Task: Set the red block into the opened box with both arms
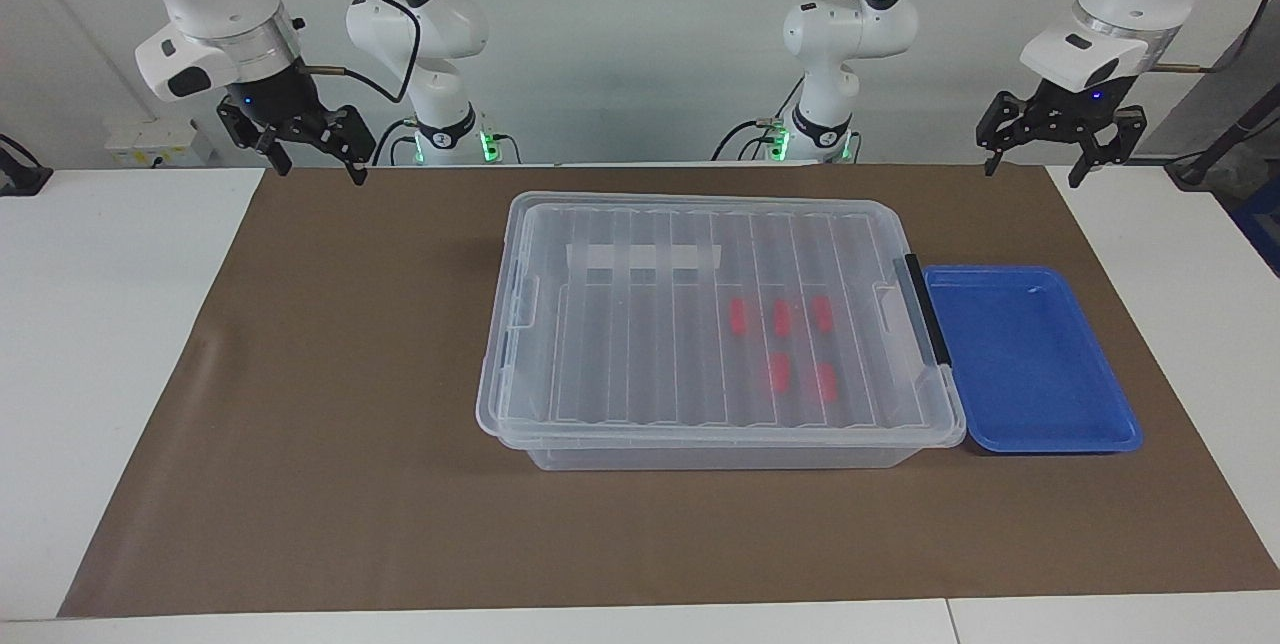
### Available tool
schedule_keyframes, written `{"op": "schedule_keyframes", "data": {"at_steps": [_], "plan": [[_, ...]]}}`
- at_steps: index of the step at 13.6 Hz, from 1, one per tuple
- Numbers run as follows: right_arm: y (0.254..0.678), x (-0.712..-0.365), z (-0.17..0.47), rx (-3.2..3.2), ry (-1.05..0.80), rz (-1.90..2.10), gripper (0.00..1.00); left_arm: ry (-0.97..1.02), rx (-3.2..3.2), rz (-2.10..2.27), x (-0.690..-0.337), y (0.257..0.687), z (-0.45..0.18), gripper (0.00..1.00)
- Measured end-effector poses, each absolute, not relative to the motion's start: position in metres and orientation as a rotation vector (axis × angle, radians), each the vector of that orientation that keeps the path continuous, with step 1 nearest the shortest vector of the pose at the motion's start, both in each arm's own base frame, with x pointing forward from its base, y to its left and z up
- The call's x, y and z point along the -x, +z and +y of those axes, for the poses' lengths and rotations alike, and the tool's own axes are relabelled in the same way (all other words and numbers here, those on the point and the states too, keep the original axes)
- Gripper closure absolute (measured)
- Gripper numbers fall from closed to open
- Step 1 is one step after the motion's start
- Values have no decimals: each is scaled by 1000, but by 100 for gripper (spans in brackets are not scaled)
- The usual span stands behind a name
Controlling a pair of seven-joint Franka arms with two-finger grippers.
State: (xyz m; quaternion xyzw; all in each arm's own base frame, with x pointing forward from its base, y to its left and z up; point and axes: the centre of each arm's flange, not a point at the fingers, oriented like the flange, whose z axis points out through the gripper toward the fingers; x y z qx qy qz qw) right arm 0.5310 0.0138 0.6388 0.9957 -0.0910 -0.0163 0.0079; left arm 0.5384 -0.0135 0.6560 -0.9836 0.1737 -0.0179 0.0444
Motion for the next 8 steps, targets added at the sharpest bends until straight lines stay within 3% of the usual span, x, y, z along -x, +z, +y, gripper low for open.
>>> {"op": "schedule_keyframes", "data": {"at_steps": [8], "plan": [[637, -531, 13, -3112, -50, -287, 0, -69, 3049, 231, -538, 656, -20, 0]]}}
